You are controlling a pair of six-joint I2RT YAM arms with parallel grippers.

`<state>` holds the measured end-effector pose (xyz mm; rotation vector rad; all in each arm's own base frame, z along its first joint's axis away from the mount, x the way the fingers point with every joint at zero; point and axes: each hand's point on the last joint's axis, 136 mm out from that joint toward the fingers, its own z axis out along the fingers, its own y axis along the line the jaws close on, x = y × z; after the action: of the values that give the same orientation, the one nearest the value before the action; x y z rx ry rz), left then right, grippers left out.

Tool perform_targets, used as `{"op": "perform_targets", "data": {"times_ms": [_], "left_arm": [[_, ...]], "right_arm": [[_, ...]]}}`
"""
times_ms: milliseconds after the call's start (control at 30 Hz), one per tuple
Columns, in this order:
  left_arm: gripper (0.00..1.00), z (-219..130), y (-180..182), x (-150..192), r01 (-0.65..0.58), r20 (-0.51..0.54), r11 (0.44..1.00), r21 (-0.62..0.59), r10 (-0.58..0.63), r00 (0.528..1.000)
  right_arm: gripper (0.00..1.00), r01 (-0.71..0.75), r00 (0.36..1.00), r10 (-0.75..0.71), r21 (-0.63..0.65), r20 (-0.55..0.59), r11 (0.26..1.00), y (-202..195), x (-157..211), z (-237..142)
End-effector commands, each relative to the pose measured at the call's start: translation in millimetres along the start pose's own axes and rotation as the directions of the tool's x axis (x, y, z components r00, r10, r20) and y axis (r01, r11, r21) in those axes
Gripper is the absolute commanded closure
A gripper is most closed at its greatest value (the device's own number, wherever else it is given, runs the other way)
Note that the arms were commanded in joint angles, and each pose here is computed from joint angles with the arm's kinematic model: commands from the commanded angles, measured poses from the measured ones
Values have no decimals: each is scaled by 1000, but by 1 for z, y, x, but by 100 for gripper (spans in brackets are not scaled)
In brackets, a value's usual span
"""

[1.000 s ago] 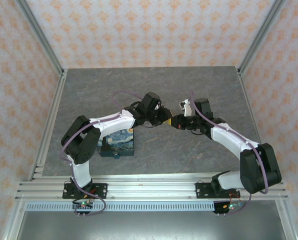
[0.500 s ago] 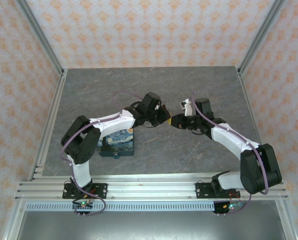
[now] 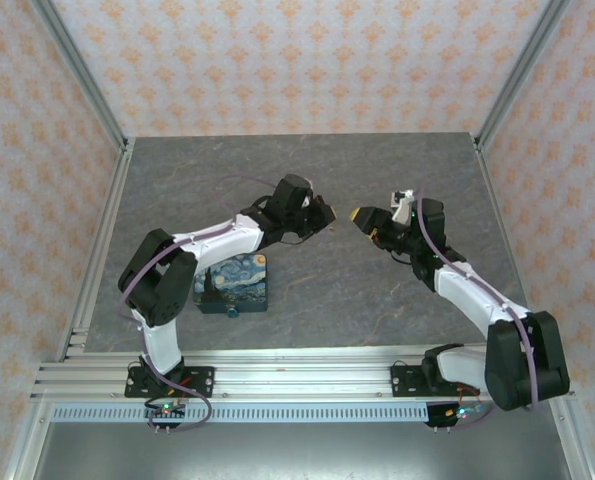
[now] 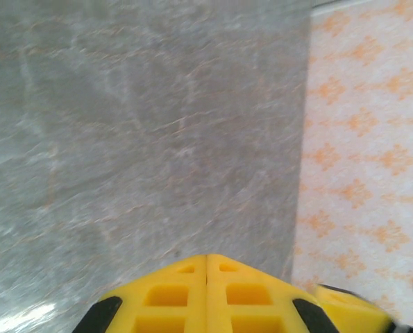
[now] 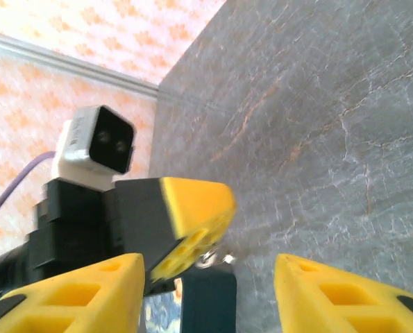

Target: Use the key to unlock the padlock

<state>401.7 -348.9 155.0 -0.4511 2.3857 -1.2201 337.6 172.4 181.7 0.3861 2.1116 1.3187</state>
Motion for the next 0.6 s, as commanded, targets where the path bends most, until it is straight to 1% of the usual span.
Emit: {"op": "perform_targets", "data": {"times_ms": [0,100,200,367,467,567], "left_arm": [[100,-21,-48,-27,-25,137,985,169,2,991],[100,-24,-59,-36,-19,187,972,235,-26,982],[100,-25,-69,-43,-2,221,953,303,-68,973],[100,-22,-75,-50,39,244,919,392,-144,959],[100,-20,-76,-50,49,246,911,409,-162,956],[100,-20,-75,-50,50,253,909,413,-168,953]], "right_arm": [[46,-155,975,179,-181,128,971,26,-31,4],[42,-185,963,226,-251,146,950,36,-39,10],[40,-173,964,221,-282,149,944,49,-41,17],[40,-133,967,197,-334,164,933,67,-45,26],[42,-129,965,202,-366,169,922,72,-47,30],[47,-137,963,214,-389,162,911,74,-47,33]]}}
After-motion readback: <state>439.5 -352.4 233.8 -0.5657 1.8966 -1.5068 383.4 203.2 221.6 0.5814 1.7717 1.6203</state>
